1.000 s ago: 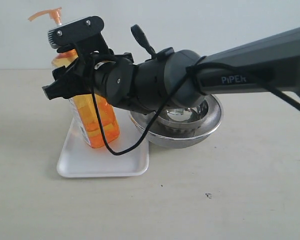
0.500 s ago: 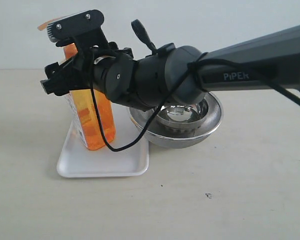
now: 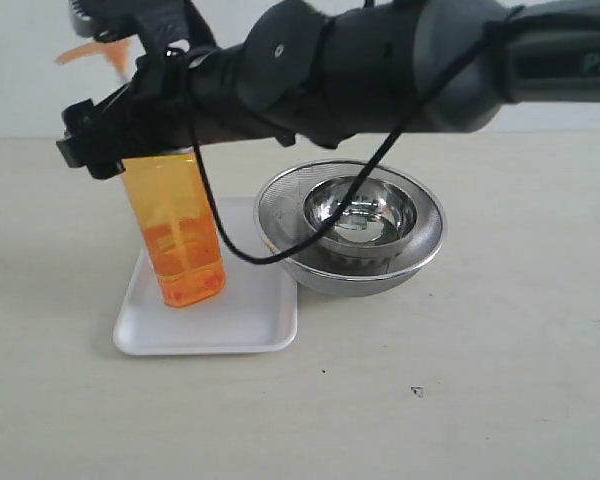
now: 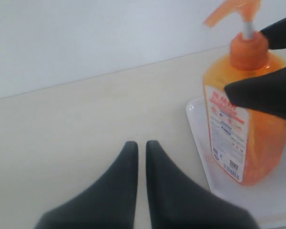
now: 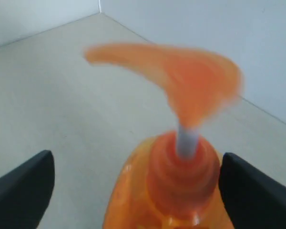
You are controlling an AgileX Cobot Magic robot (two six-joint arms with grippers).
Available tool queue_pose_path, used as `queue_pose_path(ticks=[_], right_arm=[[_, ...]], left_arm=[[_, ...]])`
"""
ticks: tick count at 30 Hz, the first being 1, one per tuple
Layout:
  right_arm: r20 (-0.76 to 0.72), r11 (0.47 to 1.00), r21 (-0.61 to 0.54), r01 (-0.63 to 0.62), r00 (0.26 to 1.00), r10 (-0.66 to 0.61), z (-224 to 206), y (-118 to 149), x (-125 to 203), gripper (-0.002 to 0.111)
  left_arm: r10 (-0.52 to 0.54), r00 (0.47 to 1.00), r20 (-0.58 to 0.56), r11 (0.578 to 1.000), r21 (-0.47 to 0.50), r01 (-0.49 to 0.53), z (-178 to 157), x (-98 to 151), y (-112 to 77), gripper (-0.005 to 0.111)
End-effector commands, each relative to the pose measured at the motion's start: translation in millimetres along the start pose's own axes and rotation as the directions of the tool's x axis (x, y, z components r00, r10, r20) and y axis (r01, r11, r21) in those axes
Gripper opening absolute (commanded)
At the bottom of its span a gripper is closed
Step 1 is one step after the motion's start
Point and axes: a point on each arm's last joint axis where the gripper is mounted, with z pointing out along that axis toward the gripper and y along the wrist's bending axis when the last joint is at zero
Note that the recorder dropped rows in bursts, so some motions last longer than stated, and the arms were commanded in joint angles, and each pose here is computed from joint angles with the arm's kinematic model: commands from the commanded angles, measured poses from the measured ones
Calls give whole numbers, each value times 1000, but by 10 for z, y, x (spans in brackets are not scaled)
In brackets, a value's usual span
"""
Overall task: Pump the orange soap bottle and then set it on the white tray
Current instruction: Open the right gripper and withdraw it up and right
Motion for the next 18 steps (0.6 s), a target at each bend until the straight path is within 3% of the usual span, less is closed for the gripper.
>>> queue_pose_path(ticks=[1,14,16,18], right_arm=[[-42,996,-23,-92,995,91,-251,-266,-140,84],[-294,972,-54,-229,934,204,-695,-1047,30,83],[-320,966,-50,-254,920,226,-755,-1160,68,74],[-333,961,-42,-272,911,243,-799,-1246,93,53]], left_arm=[[-10,1000,-1,1000,-8,10,-9,14,16,5],[-21,1000,7,999,28,21,-9,6,-16,5],[-14,1000,13,1000,28,13,-5,0,-20,5],[-13,1000,18,1000,23,13,0,-5,-19,5]])
